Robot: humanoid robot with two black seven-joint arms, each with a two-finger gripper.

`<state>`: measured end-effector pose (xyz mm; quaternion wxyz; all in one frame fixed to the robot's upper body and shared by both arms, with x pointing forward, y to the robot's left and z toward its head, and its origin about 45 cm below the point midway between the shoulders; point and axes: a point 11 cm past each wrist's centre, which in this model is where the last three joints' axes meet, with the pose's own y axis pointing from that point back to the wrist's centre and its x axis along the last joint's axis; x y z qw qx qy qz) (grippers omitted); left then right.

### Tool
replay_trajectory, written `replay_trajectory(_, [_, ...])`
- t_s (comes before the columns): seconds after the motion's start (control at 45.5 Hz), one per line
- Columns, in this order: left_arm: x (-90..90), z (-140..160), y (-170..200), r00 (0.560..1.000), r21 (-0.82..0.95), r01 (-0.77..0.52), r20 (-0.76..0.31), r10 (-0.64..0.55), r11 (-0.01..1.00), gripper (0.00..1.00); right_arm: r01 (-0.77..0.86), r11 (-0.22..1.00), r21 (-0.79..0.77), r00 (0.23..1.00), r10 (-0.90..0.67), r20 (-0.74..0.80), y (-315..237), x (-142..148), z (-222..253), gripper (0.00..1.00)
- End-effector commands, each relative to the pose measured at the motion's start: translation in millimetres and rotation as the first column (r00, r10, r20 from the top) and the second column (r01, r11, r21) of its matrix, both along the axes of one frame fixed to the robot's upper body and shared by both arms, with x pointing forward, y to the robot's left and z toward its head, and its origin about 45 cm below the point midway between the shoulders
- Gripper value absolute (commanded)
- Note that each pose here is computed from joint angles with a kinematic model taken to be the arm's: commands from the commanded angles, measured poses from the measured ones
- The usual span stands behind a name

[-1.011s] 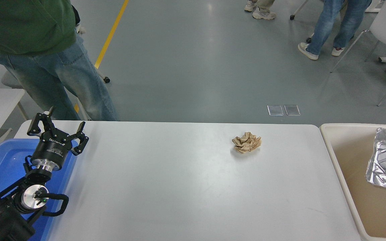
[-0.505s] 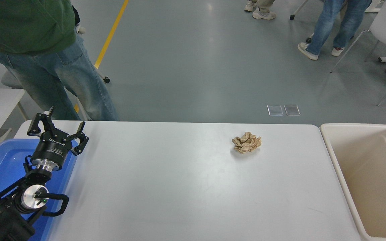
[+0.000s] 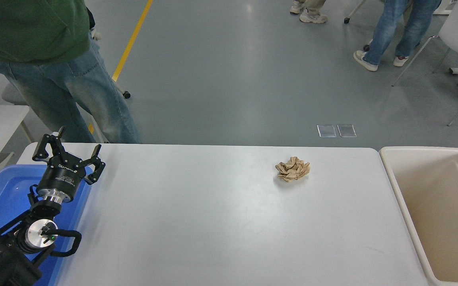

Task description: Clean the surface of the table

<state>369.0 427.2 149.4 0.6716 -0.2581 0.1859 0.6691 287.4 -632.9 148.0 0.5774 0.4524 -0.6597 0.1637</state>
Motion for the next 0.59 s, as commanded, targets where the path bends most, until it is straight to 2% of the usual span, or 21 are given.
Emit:
replay_trajectory(0.0, [0.0,0.0,0.0,1.000,0.000,0.000,0.000,0.000,1.000,0.99,0.115,0.989,0.088,0.986,-0.124,0.110,-10.0,-4.0,7.6,1.00])
replay_trajectory(0.088, [0.0,0.0,0.0,1.000,0.000,0.000,0.000,0.000,1.000,0.99,0.186,0.972,0.141,0.966,-0.207,0.153,-19.6,-10.0,12.7,1.00])
replay_trajectory(0.308, [0.5,0.6,-0.2,1.000,0.000,0.000,0.002,0.000,1.000,0.99,0.294,0.921,0.257,0.915,-0.349,0.204,-24.8,-4.3,20.8,1.00])
replay_trajectory(0.571, [0.5,0.6,-0.2,1.000,0.000,0.000,0.002,0.000,1.000,0.99,0.310,0.796,0.520,0.811,-0.507,0.292,-29.2,3.8,32.5,1.00])
